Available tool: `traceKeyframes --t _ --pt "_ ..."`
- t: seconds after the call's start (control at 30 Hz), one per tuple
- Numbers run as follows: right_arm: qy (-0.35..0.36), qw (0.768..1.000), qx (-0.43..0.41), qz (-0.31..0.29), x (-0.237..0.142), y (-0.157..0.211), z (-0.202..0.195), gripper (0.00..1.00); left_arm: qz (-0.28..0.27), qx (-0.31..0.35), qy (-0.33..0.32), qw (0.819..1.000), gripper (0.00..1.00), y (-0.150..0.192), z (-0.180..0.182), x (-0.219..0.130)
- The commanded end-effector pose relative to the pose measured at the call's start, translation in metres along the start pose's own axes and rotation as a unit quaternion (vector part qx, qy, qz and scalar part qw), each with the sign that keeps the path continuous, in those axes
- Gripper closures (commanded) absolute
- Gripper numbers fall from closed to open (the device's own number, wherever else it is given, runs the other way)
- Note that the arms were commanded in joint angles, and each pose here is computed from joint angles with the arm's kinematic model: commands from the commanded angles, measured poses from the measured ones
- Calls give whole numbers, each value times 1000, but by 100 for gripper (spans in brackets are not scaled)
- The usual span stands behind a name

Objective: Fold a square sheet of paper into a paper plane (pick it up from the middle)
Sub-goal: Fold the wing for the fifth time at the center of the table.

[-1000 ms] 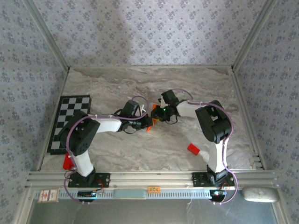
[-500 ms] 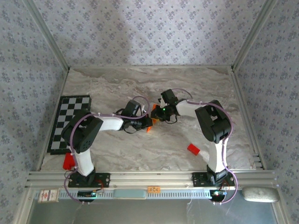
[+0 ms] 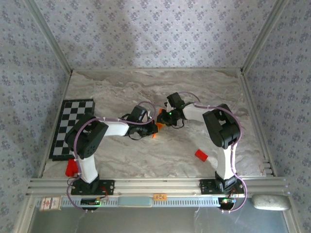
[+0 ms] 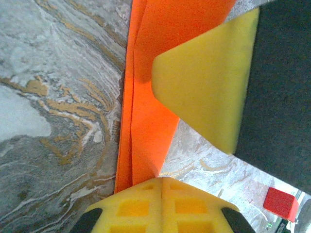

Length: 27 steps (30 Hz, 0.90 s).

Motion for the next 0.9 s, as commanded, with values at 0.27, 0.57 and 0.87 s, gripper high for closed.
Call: traceKeyframes --t 0.27,0.57,0.87 --pt "98 995 29 22 14 11 -39 78 26 2 -37 999 100 15 14 1" --pt "96 995 25 18 12 10 -41 78 58 -6 -63 996 100 37 31 -3" --pt "-61 996 -55 -31 -36 -6 39 77 48 -18 -54 997 100 34 33 0"
Point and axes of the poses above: each hand's point on the last joint's axis, 136 mm out from that joint toward the fingers, its own x axis out along the fingers, its own z axis along the line the jaws close on, y = z × x, the point moved 4 cm from there along -x, back along the fingers, and after that the axes turned 11 degrees about x, right-handed, at the moved point
